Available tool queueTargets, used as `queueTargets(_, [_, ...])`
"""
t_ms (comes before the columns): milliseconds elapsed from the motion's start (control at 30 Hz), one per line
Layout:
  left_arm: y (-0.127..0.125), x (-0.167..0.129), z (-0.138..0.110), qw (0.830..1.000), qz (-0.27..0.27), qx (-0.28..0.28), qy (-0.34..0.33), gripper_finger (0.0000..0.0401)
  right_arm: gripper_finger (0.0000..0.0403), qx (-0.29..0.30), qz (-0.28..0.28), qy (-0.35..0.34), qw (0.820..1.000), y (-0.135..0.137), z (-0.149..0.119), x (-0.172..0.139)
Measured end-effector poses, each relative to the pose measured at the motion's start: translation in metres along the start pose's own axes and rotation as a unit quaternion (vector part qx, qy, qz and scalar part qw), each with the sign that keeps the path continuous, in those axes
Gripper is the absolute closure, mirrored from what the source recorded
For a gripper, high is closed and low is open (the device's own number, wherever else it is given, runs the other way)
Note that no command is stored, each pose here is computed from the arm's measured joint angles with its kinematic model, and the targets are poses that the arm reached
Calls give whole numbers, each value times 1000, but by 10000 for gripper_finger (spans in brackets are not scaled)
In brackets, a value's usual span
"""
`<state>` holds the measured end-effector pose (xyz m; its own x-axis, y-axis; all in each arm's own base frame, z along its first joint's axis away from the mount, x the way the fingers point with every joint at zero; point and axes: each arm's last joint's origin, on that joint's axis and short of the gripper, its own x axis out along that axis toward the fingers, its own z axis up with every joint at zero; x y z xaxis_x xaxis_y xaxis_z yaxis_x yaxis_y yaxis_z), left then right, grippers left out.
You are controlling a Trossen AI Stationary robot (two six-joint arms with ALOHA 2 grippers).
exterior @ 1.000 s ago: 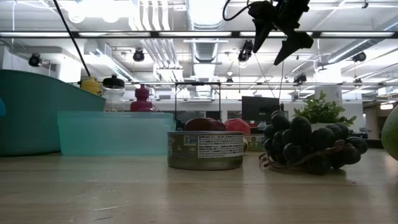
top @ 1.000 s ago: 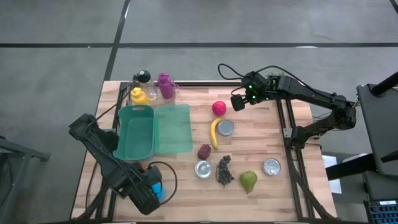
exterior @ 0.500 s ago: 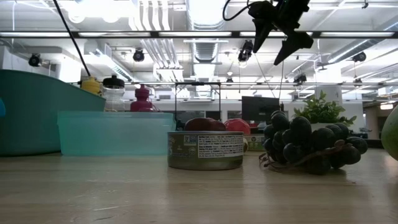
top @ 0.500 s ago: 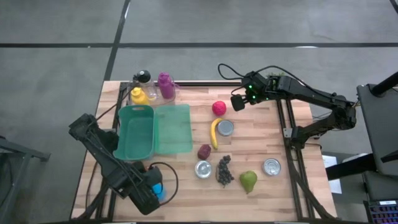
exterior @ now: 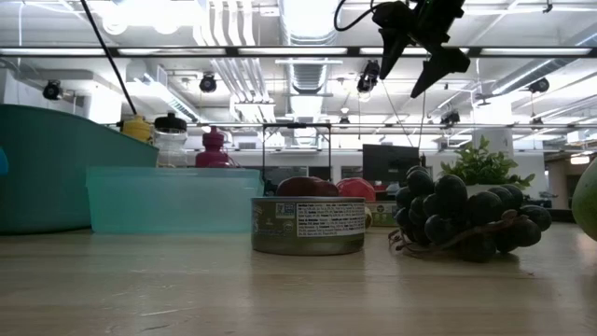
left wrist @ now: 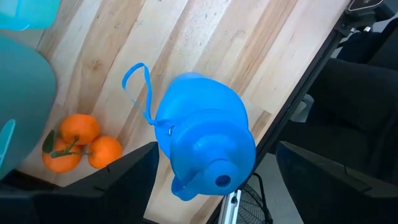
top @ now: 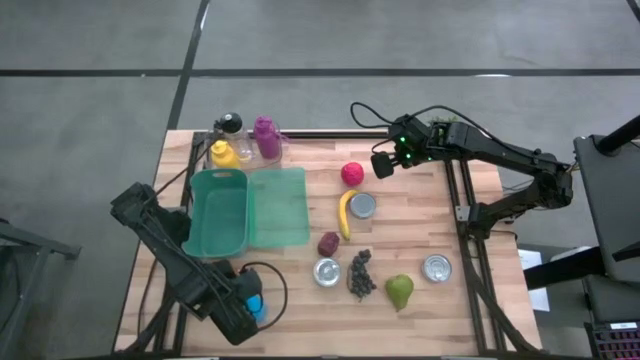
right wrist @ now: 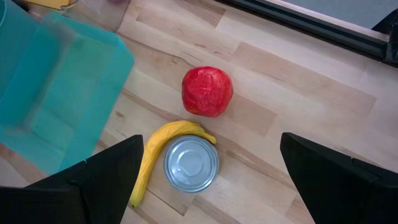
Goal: Pick & Place Food Item
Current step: Put the blue water bottle into the transparent bin
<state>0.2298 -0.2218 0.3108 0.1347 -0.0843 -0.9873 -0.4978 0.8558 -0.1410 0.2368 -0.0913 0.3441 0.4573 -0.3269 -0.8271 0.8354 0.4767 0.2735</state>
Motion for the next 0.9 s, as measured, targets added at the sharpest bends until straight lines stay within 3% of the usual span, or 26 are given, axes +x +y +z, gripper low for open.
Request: queueTargets(900, [4,25,-3,1000,15,6,18,69,25,0,0,0,1000,0,0,0])
